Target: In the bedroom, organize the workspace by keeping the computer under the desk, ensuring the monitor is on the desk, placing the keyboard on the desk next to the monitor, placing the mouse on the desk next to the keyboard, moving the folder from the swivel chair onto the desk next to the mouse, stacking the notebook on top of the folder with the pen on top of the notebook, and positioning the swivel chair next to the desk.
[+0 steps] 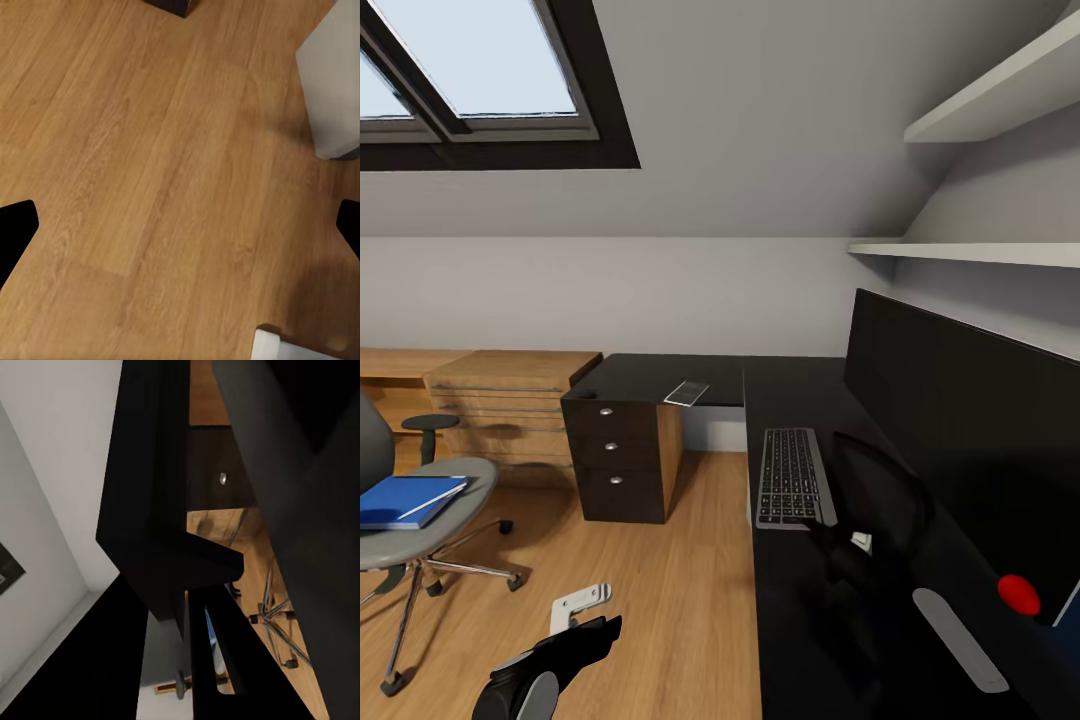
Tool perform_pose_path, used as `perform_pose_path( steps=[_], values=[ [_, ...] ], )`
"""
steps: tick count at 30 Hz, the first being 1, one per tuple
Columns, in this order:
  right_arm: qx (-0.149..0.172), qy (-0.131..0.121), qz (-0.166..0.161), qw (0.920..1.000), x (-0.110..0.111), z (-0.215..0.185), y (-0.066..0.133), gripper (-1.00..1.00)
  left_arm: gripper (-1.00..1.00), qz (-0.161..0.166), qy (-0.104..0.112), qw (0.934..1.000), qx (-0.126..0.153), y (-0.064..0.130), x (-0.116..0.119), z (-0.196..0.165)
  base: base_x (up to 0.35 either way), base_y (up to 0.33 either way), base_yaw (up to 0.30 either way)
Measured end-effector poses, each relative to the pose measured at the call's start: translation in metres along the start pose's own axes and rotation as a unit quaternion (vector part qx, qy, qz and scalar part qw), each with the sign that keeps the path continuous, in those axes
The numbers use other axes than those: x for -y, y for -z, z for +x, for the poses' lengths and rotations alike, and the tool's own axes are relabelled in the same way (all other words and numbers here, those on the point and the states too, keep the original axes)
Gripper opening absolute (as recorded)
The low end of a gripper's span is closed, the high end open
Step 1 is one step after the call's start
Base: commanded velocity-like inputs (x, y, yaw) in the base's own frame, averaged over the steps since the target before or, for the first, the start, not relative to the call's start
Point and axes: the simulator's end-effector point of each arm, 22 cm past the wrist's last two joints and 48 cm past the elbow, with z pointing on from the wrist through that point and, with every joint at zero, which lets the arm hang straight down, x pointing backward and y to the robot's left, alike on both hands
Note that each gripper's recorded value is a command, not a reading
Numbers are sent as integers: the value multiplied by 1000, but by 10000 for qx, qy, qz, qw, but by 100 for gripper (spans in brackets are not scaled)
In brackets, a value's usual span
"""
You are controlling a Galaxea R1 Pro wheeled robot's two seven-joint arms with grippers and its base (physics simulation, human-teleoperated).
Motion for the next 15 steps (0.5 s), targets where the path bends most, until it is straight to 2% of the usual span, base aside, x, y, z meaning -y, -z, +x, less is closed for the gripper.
perform_pose_path(
  steps=[6, 15],
  values=[
    [-2, 2, -9, 10000, 0, 0, 0, -100, 100, 10, 0, 10000, 0, 0, 1, 0, 2, -88, 0],
    [0, 2, -16, 10000, -1, 0, 0, -100, 100, 21, 3, 10000, -1, 0, 1, 0, 0, -13, 0]
  ],
)
